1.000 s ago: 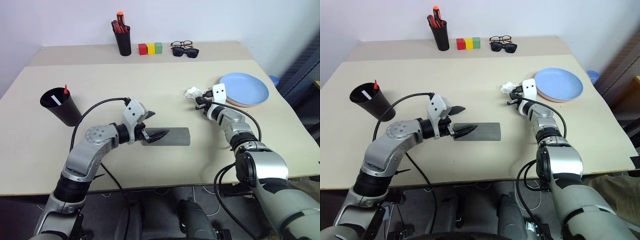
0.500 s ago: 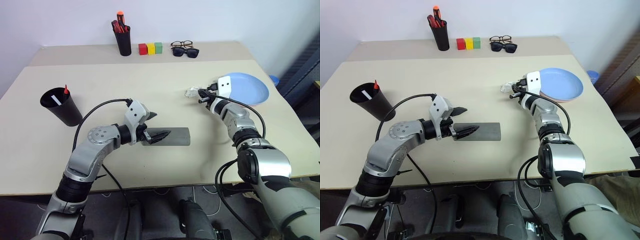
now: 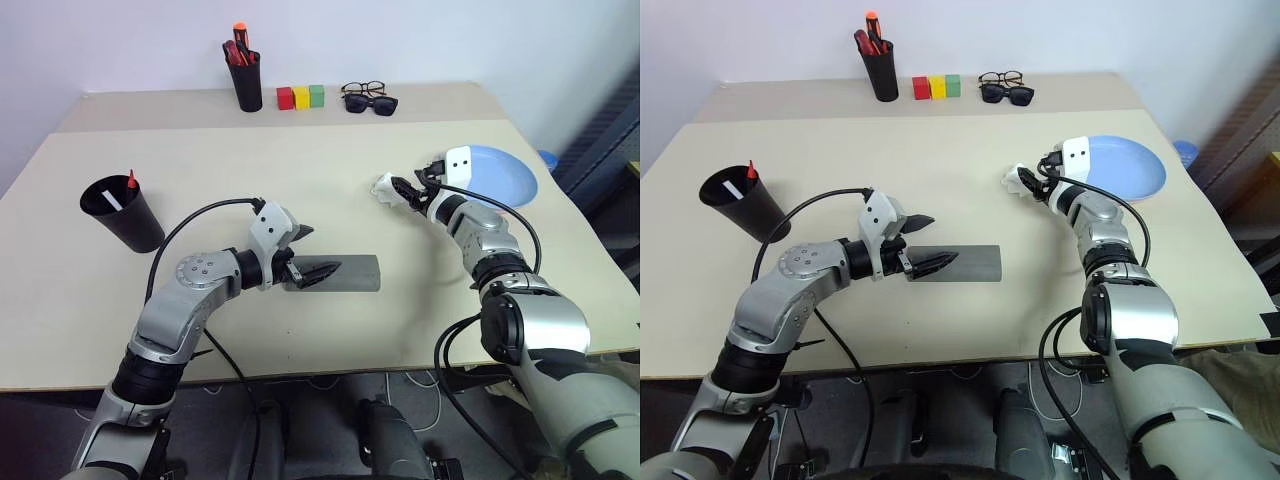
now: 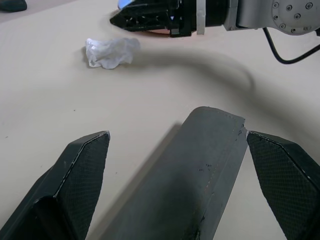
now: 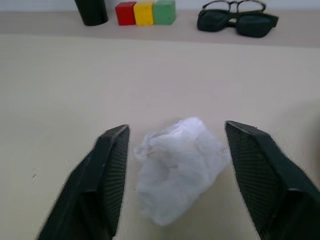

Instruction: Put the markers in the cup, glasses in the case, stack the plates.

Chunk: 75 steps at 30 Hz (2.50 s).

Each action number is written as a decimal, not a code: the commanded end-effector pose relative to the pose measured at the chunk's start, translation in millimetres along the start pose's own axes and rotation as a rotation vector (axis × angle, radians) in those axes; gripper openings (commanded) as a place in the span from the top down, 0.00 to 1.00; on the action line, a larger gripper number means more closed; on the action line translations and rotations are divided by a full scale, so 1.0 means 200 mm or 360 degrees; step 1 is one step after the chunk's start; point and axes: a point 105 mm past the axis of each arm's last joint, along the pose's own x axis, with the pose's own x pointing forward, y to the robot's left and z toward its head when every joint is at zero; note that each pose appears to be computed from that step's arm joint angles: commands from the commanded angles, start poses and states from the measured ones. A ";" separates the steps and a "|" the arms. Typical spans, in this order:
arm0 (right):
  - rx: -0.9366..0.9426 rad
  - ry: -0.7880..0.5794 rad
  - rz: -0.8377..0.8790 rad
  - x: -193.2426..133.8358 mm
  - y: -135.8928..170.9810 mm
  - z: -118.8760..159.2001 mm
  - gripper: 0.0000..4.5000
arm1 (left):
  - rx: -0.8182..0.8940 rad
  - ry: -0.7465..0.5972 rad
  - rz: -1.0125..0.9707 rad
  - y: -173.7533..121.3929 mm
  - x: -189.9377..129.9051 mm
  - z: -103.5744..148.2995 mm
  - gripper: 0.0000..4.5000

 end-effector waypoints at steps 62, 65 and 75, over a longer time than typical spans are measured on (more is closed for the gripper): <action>-0.0184 -0.0433 -0.0359 -0.08 -0.22 0.49 0.99 | 0.0064 -0.0058 0.0039 0.00 -0.02 0.05 0.00; -0.0240 -0.0444 -0.0536 -0.17 -0.36 0.55 0.99 | 0.0065 -0.0061 0.0039 0.00 -0.01 0.06 0.00; -0.0318 -0.0251 -0.0773 -0.37 -0.60 0.42 0.13 | 0.0056 -0.0065 0.0056 0.01 -0.02 0.05 0.00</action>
